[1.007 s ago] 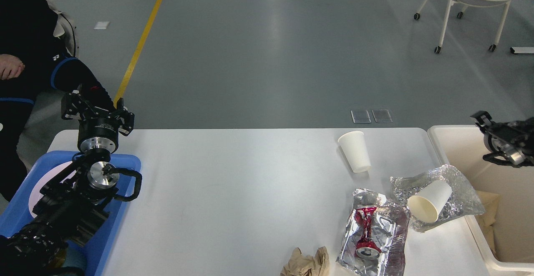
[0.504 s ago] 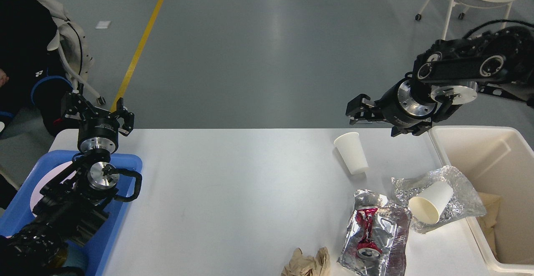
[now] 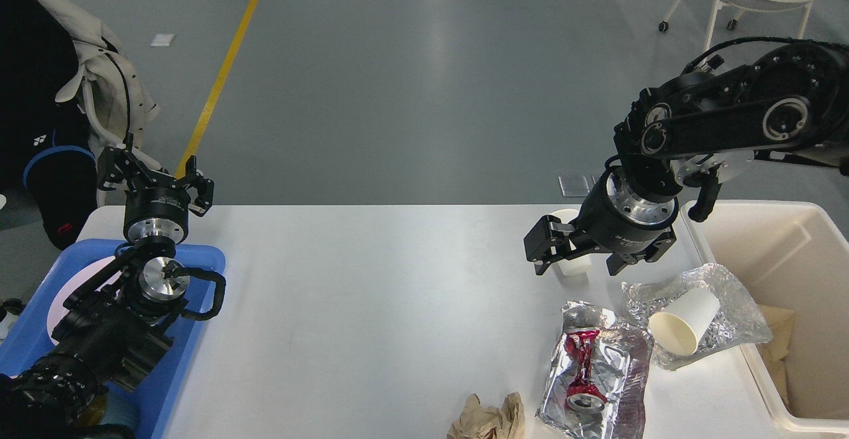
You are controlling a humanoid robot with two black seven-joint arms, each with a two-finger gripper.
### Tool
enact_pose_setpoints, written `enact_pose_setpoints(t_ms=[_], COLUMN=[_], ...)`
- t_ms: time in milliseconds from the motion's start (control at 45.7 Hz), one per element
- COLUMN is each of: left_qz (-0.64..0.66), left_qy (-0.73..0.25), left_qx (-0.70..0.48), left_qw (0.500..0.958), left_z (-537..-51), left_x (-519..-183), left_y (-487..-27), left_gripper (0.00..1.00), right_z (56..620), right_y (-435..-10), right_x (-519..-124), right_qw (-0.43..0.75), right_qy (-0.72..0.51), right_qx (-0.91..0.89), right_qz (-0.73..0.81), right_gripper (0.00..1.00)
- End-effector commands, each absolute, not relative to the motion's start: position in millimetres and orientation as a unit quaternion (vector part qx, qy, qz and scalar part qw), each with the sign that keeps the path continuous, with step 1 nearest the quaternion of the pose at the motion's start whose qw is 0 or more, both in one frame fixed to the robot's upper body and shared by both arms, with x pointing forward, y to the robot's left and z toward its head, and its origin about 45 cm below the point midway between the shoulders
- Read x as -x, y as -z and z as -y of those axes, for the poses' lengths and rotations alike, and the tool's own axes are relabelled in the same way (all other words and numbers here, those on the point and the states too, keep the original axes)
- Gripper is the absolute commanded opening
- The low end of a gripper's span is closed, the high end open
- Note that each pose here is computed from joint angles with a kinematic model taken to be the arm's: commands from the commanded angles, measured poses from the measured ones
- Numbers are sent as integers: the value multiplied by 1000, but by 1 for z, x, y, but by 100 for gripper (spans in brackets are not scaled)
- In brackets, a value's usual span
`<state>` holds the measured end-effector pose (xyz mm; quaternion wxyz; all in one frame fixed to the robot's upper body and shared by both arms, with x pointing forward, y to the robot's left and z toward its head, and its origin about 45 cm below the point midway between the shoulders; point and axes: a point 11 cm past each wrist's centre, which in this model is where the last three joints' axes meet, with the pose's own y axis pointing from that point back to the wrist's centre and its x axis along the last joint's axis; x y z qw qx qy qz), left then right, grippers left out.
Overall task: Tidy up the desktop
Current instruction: 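Move the right gripper over the standing white paper cup, then lower the right gripper and grasp the white paper cup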
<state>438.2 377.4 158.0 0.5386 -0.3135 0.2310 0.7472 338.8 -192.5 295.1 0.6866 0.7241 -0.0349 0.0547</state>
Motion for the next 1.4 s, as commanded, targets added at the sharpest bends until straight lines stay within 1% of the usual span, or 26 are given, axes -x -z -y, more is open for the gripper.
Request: enact_pose_setpoints(t_ms=[0,219,307,591,679,810,920,1095,1204,1380], left_qz=[-231,-231,-231,-231,-231,-231,-231,-231,-231,-231], left_qy=[-747,-747,-747,-747,-747,-747,-747,-747,-747,-747], left_qx=[313,313,313,313,313,313,313,313,313,313], left_qw=[539,539,539,539,539,539,539,539,539,539], left_z=[-377,-377,-377,-377,-377,-377,-377,-377,-377,-377], left_x=[-438,-438,-438,-438,-438,-438,-438,-438,-438,-438], left_y=[-158,-158,-158,-158,-158,-158,-158,-158,-158,-158], left_gripper=[98,98,98,98,98,98,98,98,98,98], right_z=[195,213,224,237,246,269,290,312,315,292], right_y=[-285,-259,-248,-192,-176,-151,-126,-97,-88,-77], right_x=[-348,-365,-379,-421,-427,-432,-426,-418,-413,-410], right_qw=[681,681,680,675,673,666,669,665,657,631], right_qy=[-49,-39,-41,-81,-85,-91,-99,-109,-115,-141], right_qx=[-728,-722,-715,-685,-675,-660,-646,-626,-621,-640], right_qz=[65,117,157,262,290,335,354,392,413,414], right_gripper=[100,100,100,100,100,100,100,100,100,100])
